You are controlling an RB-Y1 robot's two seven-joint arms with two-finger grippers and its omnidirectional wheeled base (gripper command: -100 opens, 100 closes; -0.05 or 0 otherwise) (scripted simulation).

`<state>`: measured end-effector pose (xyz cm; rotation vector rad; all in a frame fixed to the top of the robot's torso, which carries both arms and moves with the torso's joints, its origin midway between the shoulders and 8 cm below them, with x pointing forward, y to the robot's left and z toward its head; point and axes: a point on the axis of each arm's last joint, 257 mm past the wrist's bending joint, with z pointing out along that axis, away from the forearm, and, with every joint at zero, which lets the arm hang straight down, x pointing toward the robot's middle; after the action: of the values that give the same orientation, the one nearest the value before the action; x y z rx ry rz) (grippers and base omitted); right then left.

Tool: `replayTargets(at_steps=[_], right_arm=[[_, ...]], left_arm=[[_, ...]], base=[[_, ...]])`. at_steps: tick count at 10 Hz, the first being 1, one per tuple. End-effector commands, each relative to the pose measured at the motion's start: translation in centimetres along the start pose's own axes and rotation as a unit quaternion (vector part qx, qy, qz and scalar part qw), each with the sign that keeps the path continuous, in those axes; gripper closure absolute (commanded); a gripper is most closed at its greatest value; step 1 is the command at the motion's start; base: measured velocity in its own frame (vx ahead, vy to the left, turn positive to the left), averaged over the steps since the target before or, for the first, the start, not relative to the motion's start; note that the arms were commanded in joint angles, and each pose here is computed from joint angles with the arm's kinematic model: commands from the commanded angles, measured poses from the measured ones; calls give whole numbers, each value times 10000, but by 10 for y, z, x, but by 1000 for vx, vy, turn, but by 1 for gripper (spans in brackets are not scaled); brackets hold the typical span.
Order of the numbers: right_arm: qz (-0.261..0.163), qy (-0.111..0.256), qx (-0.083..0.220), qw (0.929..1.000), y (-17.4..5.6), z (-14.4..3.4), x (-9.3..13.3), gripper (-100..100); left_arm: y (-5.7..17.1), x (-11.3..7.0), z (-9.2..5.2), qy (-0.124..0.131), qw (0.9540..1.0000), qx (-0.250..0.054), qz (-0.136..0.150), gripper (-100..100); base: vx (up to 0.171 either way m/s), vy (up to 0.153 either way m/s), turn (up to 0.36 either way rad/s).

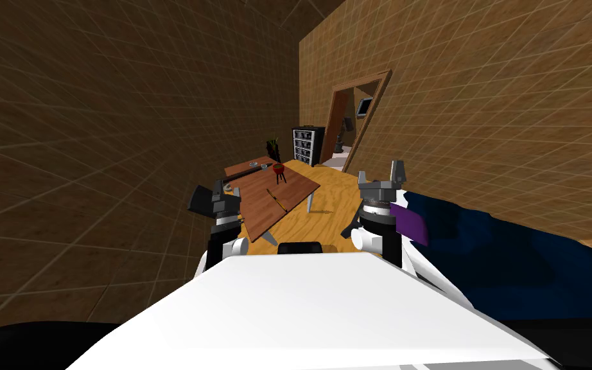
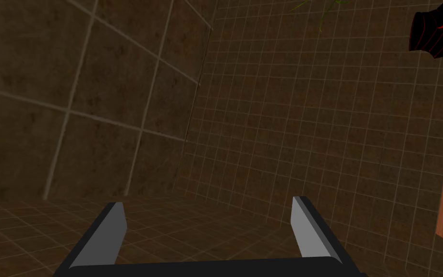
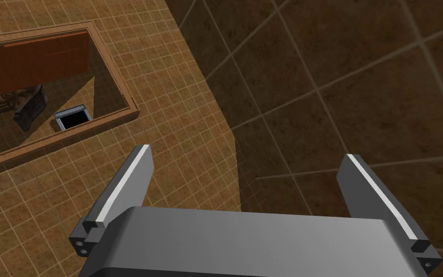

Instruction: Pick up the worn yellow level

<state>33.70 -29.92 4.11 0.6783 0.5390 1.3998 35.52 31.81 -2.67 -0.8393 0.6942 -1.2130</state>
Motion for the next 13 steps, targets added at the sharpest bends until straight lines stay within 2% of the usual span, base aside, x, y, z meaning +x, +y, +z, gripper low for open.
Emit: replayTargets(at_steps=[1, 5, 6, 8, 9, 11, 13], right_arm=[[0, 0, 0, 10000, 0, 0, 0, 0], [1, 0, 0, 10000, 0, 0, 0, 0], [1, 0, 0, 10000, 0, 0, 0, 0], [1, 0, 0, 10000, 0, 0, 0, 0], [1, 0, 0, 10000, 0, 0, 0, 0], [1, 0, 0, 10000, 0, 0, 0, 0], [2, 0, -1, 10000, 0, 0, 0, 0]], left_arm=[[4, 3, -2, 183, 9998, -51, 85, -100], [29, 12, -19, 743, 9960, -412, 277, -100], [29, 13, -19, 793, 9955, -412, 304, -100], [50, 16, -35, 1088, 9907, -729, 360, -100], [50, 17, -35, 1119, 9903, -730, 377, -100], [77, 18, -58, 1423, 9824, -1140, 409, -100], [107, 16, -88, 1682, 9713, -1638, 392, -100]], base=[[-9, -24, -25], [-12, -91, -70], [-7, -80, -7], [-5, -87, -93], [-1, -81, -40], [10, -110, -116], [17, -152, -182]])
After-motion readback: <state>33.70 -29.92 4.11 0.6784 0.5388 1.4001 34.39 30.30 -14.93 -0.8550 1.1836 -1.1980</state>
